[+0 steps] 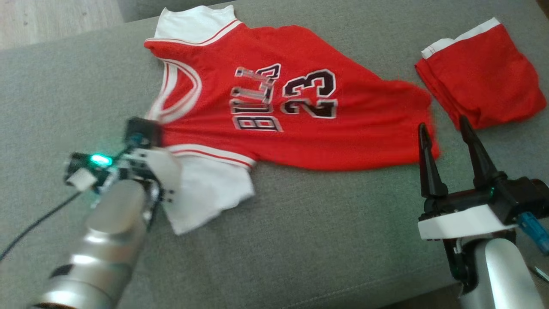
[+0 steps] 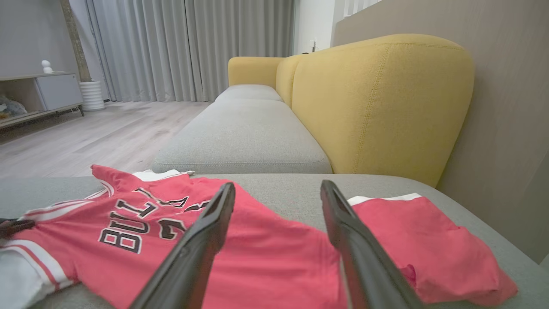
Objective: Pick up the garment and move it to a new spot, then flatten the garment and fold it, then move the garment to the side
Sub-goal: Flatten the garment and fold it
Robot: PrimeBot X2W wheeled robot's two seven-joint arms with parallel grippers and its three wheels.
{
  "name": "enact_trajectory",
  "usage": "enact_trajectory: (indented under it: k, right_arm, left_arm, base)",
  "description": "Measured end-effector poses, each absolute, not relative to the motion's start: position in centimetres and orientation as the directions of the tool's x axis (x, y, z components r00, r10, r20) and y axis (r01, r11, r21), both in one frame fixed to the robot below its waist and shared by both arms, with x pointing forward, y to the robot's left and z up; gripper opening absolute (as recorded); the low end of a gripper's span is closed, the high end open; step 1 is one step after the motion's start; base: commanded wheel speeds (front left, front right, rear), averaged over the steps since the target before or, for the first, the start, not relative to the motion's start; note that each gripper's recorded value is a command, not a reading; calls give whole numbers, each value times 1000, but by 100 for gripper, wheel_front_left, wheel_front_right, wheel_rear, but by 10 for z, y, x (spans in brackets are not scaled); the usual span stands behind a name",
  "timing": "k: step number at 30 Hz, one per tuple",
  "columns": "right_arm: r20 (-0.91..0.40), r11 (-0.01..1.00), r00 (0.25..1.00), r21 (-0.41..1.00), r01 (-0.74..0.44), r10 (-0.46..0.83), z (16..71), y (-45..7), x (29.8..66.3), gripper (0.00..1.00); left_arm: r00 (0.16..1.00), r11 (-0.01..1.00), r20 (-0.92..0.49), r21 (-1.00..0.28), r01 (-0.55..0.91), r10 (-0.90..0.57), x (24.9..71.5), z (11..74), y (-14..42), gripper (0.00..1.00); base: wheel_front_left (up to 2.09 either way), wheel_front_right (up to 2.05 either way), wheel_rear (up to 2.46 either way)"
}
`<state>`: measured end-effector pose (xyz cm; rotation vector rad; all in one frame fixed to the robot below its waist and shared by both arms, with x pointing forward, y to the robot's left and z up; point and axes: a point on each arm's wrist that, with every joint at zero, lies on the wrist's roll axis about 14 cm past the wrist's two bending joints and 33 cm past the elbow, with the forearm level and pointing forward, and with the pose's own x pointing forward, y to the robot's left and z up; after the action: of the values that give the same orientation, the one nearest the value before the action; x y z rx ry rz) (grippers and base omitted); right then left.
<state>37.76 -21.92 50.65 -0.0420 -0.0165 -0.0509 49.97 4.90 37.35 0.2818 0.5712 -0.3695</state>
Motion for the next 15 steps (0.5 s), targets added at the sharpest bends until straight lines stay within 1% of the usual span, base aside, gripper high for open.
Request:
enact_trajectory:
  k: [4,7,11,15]
  right_arm:
    - [16,998,999,-39,42,-42,506,-216,380,100]
    - [15,999,999,-37,33,-32,505,-213,381,100]
    - [14,999,1000,-35,15,-14,504,-207,384,100]
    - [11,999,1000,-37,-10,11,503,-199,388,100]
  left_arm:
    - [834,927,-521,192,322,-182,518,385,85,0]
    - [865,940,-476,196,281,-159,528,396,95,0]
    - [885,951,-447,196,241,-132,535,404,107,0]
    - [892,961,-446,209,181,-71,532,402,129,0]
  base:
    - [0,0,0]
    - [0,0,0]
    - [0,0,0]
    - [0,0,0]
